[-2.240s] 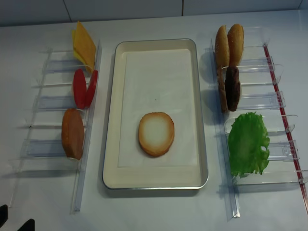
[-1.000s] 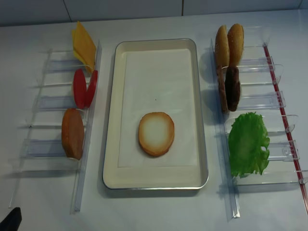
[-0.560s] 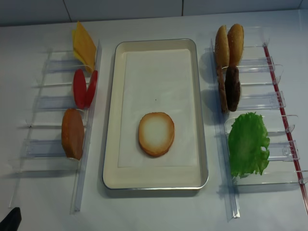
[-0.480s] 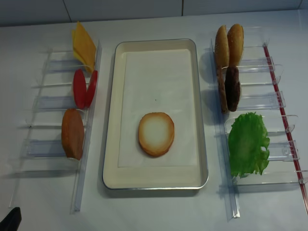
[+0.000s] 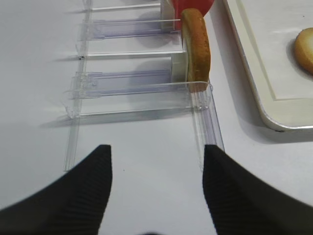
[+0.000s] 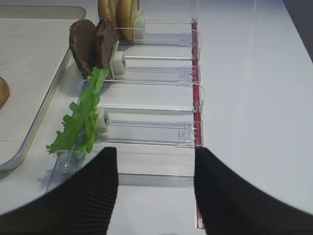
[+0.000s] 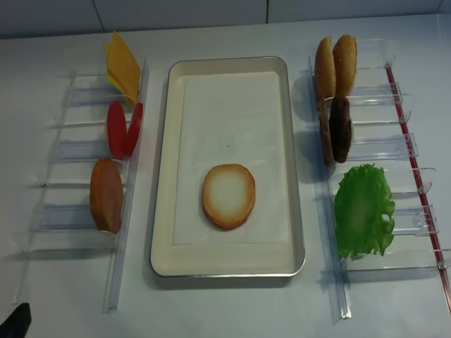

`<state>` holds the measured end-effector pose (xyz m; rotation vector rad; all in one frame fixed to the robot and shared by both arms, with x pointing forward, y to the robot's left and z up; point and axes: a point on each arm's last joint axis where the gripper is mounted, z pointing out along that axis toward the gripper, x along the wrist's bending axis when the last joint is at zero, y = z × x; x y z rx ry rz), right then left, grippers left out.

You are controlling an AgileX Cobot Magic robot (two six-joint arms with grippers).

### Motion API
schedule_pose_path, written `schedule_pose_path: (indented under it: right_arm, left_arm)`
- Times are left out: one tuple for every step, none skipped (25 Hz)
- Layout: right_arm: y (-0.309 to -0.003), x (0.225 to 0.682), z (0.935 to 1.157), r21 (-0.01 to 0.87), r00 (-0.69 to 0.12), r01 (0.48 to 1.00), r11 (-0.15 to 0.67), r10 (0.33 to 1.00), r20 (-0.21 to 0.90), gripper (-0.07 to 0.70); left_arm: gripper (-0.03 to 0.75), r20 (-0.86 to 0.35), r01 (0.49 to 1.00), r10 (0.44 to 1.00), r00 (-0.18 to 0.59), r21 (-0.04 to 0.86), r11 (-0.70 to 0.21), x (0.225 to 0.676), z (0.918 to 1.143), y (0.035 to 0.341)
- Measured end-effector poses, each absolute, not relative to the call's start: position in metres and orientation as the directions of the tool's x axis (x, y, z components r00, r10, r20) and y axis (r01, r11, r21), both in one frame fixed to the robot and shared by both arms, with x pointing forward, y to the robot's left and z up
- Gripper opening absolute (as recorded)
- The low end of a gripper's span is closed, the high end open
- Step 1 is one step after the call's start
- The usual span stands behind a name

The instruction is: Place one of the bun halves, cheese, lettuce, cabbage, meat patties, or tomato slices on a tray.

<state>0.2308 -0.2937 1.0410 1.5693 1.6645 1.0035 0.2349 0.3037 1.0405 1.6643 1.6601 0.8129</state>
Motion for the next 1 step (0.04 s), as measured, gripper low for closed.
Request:
schedule_pose_path:
  right_arm:
    - [-0.2937,0.2308,1.0410,0.859,-0.090,0.512,-0.001,0.994,0.054,0.401]
  left_arm:
    - [0.413,-0.014,0.602,1.000,0.010,0.798,0.005,0.2349,1.0405,0.3037]
